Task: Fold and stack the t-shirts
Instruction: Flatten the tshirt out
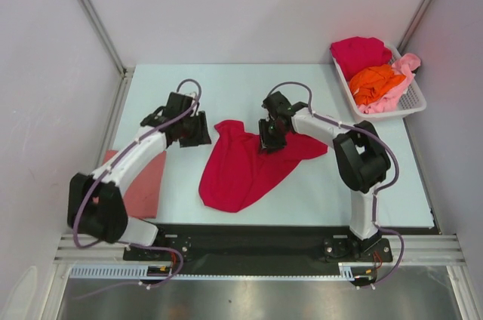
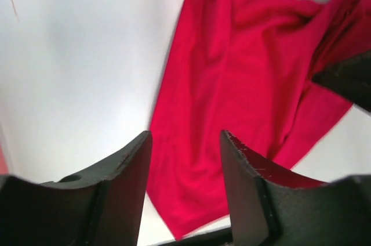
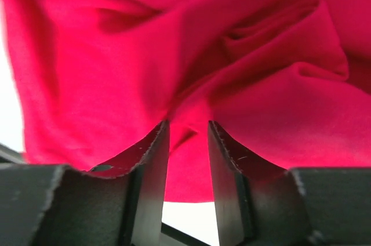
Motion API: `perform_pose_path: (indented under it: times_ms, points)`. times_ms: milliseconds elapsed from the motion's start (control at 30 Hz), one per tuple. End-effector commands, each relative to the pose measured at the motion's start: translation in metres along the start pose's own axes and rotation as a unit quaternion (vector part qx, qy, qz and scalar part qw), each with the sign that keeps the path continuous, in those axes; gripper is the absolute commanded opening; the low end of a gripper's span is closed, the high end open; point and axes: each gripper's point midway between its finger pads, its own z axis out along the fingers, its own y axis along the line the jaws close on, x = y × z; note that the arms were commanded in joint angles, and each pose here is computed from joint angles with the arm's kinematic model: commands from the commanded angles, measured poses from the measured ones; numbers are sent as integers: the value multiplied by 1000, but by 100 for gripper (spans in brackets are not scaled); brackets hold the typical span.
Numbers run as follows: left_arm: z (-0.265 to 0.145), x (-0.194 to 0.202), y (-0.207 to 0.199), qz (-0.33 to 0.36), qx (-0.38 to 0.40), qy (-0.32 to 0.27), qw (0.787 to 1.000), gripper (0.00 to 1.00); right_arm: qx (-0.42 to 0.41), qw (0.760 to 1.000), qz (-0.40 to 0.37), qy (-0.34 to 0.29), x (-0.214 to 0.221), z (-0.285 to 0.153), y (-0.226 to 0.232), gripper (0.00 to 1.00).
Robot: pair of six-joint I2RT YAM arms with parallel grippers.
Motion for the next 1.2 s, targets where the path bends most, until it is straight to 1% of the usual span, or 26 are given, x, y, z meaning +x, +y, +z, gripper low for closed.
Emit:
perform_pose_path:
  times_ms: [0,33,67,100,133,167,233,333,433,467,500,567,600,667,700,733,767,800,833,900,933,967,1033,1067,1100,1167]
  points:
    - [-6,48,9,-42,4,40,998,57,31,999,-19,-2,-6,2,-9,37]
    - [-9,54,7,-47,14,41,998,64,31,999,-20,0,-4,3,-10,37]
    - [-7,64,8,-54,18,51,997,75,31,999,-20,0,-4,3,-11,37]
    - [-1,82,13,-59,16,74,995,79,29,999,-21,2,-2,3,-11,37]
    - [3,89,17,-65,9,83,994,84,26,999,-22,3,-1,4,-10,37]
    - [6,96,20,-69,4,93,993,85,24,999,-23,4,0,4,-10,37]
    - [14,106,26,-70,-2,105,992,85,23,999,-23,5,0,5,-9,37]
    - [19,113,33,-73,-15,115,991,81,21,1000,-19,11,2,2,-7,36]
    - [12,110,33,-71,-12,98,993,79,-6,999,-39,14,15,-13,6,44]
    - [8,109,33,-71,-10,91,993,79,-23,998,-54,1,17,-27,18,52]
    - [-1,106,30,-72,0,74,995,79,-31,996,-82,10,34,-25,29,56]
    - [-13,103,27,-78,12,53,996,78,-46,992,-114,13,48,-32,45,62]
    - [-26,99,24,-80,24,28,996,77,-74,987,-141,20,65,-35,66,63]
    - [-44,88,21,-95,31,-14,995,70,-109,979,-167,28,85,-39,87,64]
    - [-66,73,14,-97,53,-61,992,68,-125,974,-188,30,100,-37,100,64]
    - [-76,66,11,-106,63,-85,989,65,-132,971,-197,35,109,-34,107,64]
    - [-87,58,10,-111,68,-112,985,64,-133,970,-202,38,115,-32,113,64]
    - [-109,46,5,-113,88,-155,978,64,-126,970,-203,53,124,-22,113,63]
    - [-118,42,3,-120,94,-171,973,63,-132,965,-219,58,134,-22,128,62]
    - [-133,36,2,-126,102,-196,967,63,-120,964,-226,66,142,-13,135,49]
    - [-138,35,0,-130,111,-203,964,64,-107,965,-226,75,146,-2,132,43]
    - [-137,37,-1,-132,113,-197,965,64,-103,968,-216,78,145,3,132,34]
    - [-132,45,-9,-133,132,-172,967,63,-93,973,-196,82,144,16,123,26]
    - [-125,49,-11,-134,136,-153,970,63,-85,976,-179,85,140,20,111,21]
    - [-122,56,-18,-131,153,-131,971,63,-82,978,-172,84,138,23,106,19]
    - [-117,63,-24,-129,168,-107,971,63,-62,982,-156,89,137,29,84,19]
